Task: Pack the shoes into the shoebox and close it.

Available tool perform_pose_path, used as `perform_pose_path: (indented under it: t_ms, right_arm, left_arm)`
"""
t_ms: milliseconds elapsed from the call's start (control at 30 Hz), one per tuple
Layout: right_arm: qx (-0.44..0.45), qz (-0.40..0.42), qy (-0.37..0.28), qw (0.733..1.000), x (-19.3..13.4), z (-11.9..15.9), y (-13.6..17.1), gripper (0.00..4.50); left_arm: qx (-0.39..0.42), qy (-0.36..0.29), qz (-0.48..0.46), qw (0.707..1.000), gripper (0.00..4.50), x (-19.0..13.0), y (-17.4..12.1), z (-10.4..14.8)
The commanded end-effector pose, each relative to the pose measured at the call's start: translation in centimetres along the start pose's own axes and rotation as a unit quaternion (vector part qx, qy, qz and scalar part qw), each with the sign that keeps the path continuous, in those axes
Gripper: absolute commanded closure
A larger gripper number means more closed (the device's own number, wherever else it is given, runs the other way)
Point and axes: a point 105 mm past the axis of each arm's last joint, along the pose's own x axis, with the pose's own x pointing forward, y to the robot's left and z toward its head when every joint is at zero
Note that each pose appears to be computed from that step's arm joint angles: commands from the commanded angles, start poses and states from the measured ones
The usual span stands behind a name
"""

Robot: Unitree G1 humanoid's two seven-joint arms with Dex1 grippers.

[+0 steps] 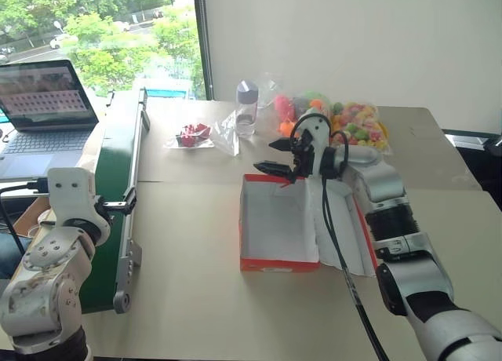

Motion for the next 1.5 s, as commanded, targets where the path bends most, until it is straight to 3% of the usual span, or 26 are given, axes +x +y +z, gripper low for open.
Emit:
perform_pose_path:
  t_ms: [33,233,567,933,1500]
  right_arm:
    - [-0.018,-0.005,-0.019,1.000,-0.3,1.0,-0.1,0.09]
    - [-0.020,-0.015,-0.017,1.000,-0.3,0.5,-0.2,0.09]
    - [-0.021,-0.014,-0.026,0.999,-0.1,1.1,0.0,0.09]
    - [0.032,0.054,-0.120,0.991,1.6,6.2,2.3,0.09]
    - [0.009,0.068,-0.096,0.993,3.1,6.2,3.7,0.09]
  left_arm:
    - [0.006,-0.028,0.016,0.999,0.00,-0.1,0.6,1.0]
    - [-0.026,-0.064,0.026,0.997,0.00,0.4,0.6,2.0]
    - [-0.033,-0.072,0.043,0.996,0.00,0.9,0.7,2.0]
    - [-0.071,-0.078,0.106,0.989,0.00,1.2,2.9,1.7]
    - [-0.080,-0.093,0.103,0.987,0.00,3.2,1.8,2.4]
